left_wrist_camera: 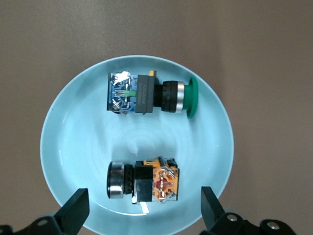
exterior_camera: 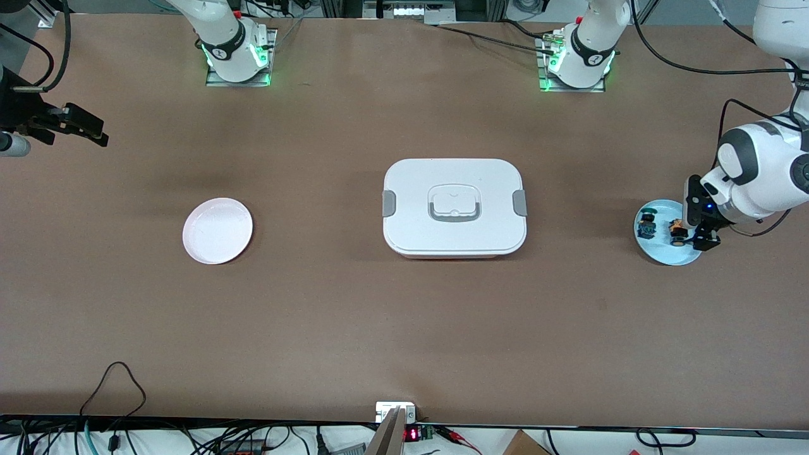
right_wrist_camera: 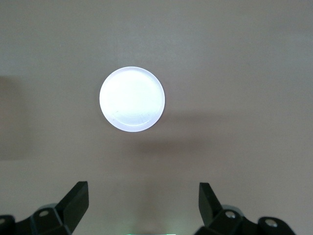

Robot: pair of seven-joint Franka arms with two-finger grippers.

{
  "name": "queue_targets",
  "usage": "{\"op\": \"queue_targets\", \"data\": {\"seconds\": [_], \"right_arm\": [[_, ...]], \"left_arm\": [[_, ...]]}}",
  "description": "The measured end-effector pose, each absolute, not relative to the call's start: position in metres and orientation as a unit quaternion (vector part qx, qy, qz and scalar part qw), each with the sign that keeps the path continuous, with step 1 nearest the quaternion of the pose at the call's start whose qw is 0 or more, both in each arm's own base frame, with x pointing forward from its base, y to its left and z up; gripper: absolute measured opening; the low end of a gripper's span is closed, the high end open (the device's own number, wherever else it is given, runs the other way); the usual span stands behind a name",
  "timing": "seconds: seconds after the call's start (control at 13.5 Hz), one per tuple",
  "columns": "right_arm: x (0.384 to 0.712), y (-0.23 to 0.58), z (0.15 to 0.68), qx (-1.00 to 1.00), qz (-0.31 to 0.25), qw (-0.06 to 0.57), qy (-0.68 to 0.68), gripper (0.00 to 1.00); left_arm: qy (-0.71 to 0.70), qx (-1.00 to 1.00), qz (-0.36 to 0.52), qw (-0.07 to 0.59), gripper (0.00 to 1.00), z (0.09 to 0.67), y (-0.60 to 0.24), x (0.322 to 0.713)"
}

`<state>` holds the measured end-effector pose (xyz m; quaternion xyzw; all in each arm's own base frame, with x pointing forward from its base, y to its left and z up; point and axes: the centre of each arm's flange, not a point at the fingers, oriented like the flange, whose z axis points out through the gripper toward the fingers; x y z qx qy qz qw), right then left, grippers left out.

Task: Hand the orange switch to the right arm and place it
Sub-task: 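Move the left gripper down over the orange switch on the blue plate, then close the left gripper on the orange switch and lift it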

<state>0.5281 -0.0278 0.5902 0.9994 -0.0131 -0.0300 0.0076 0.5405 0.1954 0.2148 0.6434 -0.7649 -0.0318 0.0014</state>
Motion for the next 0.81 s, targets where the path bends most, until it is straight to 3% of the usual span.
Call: {"op": "queue_targets", "data": {"seconds": [0.81], "right_arm": [[0.528, -0.027, 0.590, 0.999, -0.030, 0.008, -0.012, 1.00]], "left_arm": [[-0.758, 0.652, -0.028, 0.006, 1.00, 0.179, 0.209, 0.534]]}}
